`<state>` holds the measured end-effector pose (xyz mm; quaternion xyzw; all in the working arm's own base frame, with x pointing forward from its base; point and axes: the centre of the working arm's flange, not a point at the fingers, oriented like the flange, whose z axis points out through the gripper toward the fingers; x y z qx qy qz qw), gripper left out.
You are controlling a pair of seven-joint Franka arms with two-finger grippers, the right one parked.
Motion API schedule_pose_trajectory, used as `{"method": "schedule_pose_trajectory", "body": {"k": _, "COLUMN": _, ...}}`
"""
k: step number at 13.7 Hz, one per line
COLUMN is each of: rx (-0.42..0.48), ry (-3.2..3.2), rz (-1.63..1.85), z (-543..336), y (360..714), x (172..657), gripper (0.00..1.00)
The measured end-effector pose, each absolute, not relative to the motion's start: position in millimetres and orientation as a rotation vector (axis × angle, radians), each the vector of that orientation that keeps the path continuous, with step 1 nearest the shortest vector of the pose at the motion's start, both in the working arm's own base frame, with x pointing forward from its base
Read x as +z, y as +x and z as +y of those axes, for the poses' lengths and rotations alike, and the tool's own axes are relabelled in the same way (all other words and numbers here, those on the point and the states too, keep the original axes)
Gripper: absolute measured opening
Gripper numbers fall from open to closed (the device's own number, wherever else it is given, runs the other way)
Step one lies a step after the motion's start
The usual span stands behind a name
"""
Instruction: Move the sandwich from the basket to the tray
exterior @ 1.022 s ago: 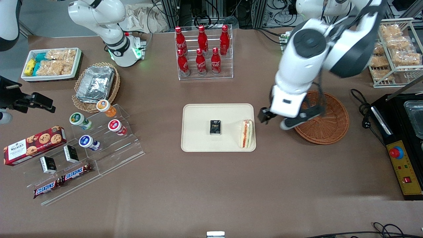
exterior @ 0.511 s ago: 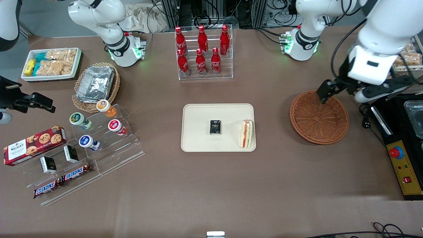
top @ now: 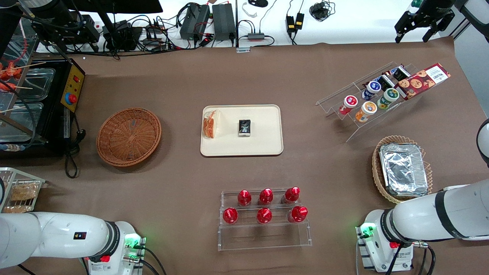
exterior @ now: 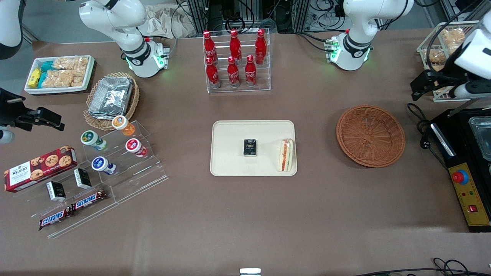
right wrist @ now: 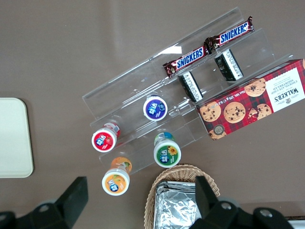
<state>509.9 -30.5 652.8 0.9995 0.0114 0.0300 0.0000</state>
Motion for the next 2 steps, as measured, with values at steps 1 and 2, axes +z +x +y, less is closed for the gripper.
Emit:
{"method": "schedule_pose_trajectory", "body": {"k": 1, "rx": 0.099, "ry": 3.139, "rz": 0.030, "z": -30.7, "y": 510.3, "x": 654.1, "gripper": 1.00}}
{"method": "schedule_pose_trajectory", "body": {"k": 2, "rx": 0.109, "ry": 3.139, "rz": 0.021, "z": -33.6, "y": 511.6, "x": 656.8, "gripper": 1.00}}
